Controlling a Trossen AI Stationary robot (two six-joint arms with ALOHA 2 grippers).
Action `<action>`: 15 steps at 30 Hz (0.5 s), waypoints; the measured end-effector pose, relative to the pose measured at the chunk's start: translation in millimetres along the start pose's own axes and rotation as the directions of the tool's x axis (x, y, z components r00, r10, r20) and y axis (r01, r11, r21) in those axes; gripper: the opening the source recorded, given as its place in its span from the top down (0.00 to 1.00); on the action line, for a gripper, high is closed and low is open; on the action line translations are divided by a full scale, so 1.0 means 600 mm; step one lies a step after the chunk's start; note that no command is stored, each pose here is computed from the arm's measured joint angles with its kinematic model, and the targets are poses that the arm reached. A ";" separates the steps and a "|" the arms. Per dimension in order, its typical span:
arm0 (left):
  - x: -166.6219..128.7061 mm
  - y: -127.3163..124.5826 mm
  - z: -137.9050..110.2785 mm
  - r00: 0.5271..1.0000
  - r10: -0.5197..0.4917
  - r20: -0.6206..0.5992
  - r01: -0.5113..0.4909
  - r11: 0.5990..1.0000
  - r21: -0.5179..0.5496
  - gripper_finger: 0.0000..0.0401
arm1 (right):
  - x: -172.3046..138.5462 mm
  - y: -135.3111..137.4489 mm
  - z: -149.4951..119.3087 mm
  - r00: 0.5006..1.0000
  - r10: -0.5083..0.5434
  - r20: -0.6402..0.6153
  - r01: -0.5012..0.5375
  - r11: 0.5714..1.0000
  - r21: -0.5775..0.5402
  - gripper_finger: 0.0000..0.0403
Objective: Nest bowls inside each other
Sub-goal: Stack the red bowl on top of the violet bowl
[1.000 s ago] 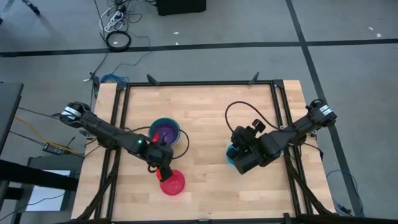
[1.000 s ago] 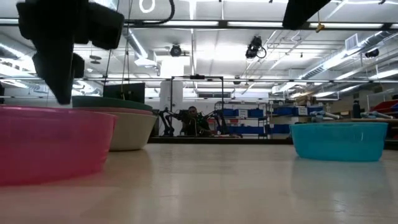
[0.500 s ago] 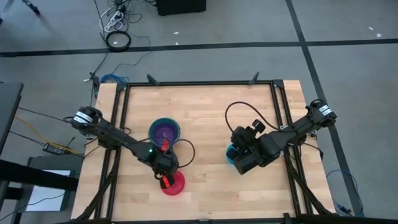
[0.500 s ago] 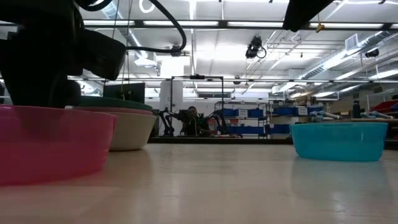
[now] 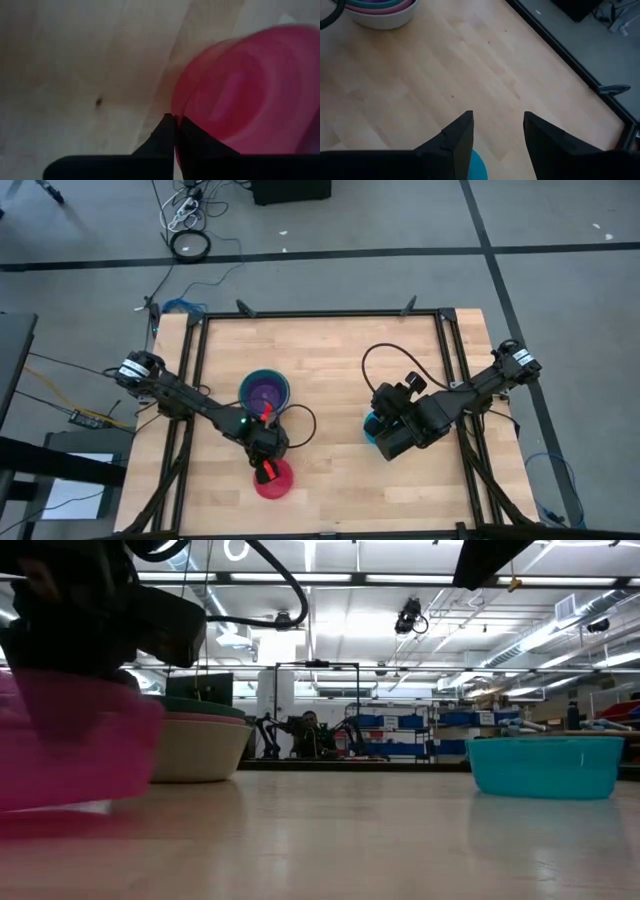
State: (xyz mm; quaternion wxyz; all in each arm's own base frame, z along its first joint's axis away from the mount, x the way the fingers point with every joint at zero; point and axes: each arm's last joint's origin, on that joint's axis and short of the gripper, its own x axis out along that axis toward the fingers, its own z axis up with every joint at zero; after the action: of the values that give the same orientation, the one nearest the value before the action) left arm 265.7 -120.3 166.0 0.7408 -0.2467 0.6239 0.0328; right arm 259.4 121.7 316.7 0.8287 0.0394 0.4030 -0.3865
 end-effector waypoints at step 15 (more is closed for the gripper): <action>-0.102 -0.012 0.024 0.972 0.187 0.140 -0.208 0.966 0.154 0.99 | 0.001 -0.001 0.003 0.999 -0.022 0.046 0.021 1.000 0.015 0.61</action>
State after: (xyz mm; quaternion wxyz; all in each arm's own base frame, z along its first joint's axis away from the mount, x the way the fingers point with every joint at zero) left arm 268.0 -104.8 227.3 0.7894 -0.1172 0.5986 0.0693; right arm 260.3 120.1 317.8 0.8332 0.0322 0.3815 -0.3990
